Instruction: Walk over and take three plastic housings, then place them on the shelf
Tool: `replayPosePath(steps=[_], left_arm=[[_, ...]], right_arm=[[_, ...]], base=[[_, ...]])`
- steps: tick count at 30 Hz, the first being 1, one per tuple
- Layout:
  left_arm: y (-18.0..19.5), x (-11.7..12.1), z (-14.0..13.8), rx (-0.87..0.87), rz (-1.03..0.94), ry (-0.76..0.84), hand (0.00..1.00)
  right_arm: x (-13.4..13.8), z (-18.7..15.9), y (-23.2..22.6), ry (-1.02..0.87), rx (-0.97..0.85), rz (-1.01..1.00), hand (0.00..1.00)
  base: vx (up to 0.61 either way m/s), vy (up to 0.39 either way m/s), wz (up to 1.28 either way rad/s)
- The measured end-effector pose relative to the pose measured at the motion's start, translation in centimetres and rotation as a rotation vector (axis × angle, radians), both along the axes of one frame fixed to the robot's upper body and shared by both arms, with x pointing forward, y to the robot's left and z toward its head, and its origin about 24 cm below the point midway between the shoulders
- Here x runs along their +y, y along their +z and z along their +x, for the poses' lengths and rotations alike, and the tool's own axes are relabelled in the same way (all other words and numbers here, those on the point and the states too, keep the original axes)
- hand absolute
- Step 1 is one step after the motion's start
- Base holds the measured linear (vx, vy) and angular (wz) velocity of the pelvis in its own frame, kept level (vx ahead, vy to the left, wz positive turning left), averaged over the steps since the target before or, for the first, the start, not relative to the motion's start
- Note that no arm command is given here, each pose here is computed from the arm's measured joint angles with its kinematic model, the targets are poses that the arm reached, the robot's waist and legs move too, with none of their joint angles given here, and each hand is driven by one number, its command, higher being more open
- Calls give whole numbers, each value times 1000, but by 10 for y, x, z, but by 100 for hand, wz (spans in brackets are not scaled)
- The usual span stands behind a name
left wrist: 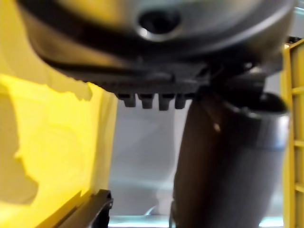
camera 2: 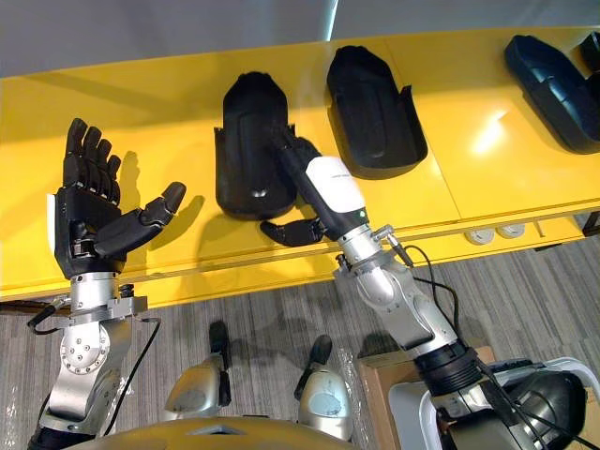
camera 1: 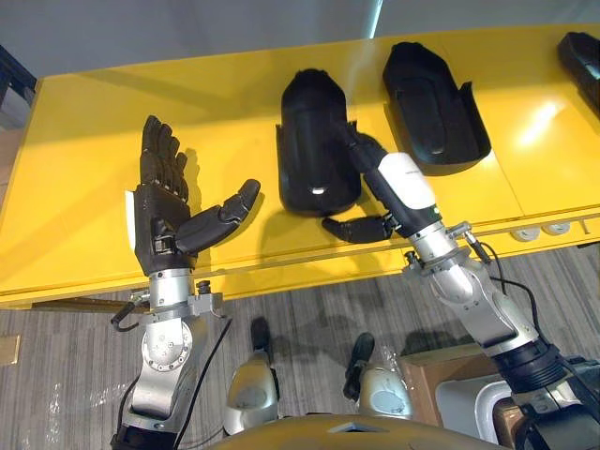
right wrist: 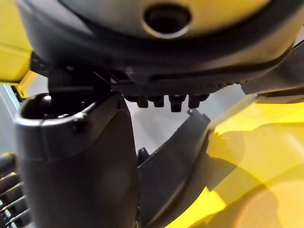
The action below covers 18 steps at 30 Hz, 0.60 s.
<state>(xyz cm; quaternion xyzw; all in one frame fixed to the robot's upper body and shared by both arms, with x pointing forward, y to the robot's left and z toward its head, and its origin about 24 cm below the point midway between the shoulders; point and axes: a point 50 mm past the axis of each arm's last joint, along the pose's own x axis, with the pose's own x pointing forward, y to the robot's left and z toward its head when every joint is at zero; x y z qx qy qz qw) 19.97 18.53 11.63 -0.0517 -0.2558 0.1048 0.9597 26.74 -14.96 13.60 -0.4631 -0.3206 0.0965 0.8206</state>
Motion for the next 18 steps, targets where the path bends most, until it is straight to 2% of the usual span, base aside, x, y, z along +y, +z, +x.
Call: replayPosePath(steps=[12,18], left_arm=[[4,-1,3,-24,-10,0,100],[7,-2,5,-37,0,-22,100]], right_arm=[[2,14,15,-22,-71,46,100],[3,16,29,40,-113,103,100]], base=[[-5,-5,3],[1,-3,2]])
